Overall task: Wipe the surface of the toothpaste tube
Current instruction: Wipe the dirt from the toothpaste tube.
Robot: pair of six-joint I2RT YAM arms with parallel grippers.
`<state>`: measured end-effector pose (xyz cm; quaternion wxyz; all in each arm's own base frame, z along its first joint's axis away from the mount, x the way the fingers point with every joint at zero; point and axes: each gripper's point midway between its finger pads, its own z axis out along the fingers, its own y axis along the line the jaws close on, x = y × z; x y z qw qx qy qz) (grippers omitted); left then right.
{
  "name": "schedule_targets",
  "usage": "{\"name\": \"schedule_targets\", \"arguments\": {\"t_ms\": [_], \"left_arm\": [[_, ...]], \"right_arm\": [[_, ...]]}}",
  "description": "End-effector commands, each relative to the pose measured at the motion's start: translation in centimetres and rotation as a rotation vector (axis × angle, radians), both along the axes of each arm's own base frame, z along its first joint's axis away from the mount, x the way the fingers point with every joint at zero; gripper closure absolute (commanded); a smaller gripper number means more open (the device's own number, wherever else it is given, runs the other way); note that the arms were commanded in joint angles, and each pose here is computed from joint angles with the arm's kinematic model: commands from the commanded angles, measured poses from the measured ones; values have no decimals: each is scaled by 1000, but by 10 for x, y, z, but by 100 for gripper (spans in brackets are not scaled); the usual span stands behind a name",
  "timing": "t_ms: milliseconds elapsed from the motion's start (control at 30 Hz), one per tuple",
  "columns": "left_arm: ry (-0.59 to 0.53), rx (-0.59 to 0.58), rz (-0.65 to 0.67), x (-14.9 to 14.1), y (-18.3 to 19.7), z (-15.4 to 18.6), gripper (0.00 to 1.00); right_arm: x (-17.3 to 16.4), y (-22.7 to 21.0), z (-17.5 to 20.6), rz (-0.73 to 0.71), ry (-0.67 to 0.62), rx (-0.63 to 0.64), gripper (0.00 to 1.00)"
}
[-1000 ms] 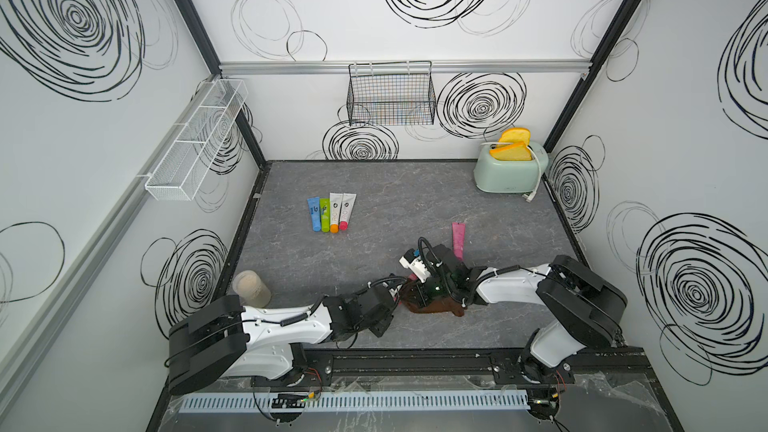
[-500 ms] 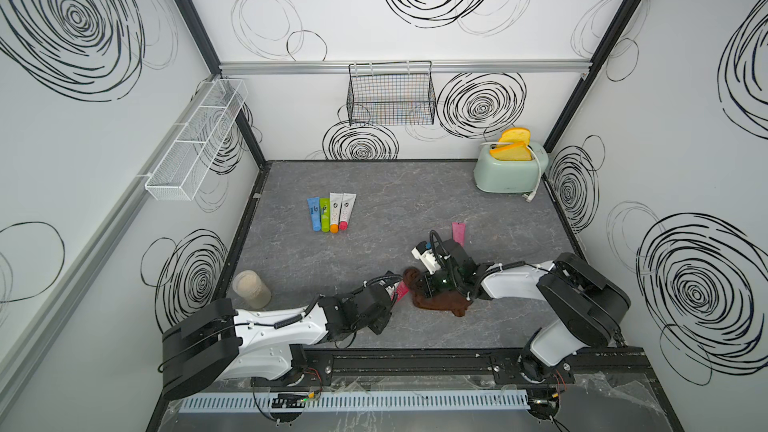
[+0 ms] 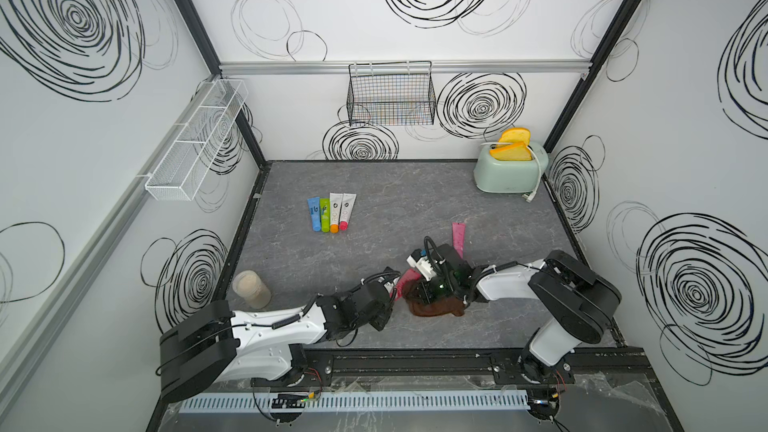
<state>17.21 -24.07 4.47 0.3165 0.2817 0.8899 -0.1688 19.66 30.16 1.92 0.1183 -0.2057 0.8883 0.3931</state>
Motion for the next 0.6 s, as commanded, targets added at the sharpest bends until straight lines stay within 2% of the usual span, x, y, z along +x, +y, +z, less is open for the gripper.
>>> {"name": "schedule_targets", "arguments": {"t_ms": [0,267,567], "left_arm": [[-18,-85,-46,-2,-17,15,100],[-6,-69,-63,-4,-21,10,100],[-5,-34,-46,0,-20,3,100]], "right_arm": [[31,-17,9,-62,-58,-21,100],[47,-10,36,-66,-116,24,100],[36,-8,68,-36,-142,104,100]]}}
